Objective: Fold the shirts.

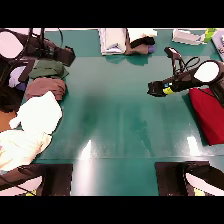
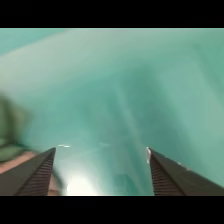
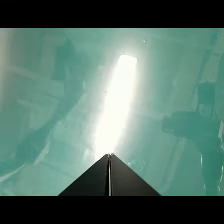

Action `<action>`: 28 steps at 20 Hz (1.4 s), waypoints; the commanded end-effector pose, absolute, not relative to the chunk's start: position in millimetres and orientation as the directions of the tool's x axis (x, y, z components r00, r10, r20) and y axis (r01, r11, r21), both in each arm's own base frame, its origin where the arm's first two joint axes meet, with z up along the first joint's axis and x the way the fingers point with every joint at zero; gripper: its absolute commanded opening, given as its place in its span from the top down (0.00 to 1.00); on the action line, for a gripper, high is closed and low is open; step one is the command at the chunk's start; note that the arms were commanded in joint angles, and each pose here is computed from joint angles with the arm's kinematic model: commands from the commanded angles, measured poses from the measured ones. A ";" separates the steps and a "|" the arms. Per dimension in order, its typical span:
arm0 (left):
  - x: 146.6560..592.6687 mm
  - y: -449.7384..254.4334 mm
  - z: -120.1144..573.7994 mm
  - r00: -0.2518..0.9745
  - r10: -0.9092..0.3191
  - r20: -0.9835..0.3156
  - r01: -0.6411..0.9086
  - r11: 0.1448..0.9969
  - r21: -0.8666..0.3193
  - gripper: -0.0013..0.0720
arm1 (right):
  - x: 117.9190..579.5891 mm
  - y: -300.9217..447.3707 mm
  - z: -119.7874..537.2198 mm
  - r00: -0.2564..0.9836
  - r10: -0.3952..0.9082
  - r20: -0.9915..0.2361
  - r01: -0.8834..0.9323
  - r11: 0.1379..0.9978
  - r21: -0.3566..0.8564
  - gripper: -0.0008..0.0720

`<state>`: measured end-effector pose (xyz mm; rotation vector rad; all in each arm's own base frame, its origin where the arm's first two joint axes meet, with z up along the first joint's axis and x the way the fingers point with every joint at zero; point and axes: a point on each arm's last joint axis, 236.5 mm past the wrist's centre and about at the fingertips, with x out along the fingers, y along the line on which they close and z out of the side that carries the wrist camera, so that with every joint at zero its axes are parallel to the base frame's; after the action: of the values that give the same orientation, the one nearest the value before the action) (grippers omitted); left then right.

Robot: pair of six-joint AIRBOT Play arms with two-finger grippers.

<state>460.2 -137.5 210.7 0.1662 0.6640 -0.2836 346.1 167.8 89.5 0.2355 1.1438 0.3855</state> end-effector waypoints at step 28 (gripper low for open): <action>602.8 21.4 172.8 0.855 0.078 -0.513 -0.001 0.989 0.149 0.94 | 370.5 174.9 178.1 0.508 0.455 -0.731 -0.257 0.890 0.375 0.96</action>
<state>610.0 28.2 76.1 0.1024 0.7029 0.0548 360.8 172.1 133.6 0.2339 1.0446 0.4110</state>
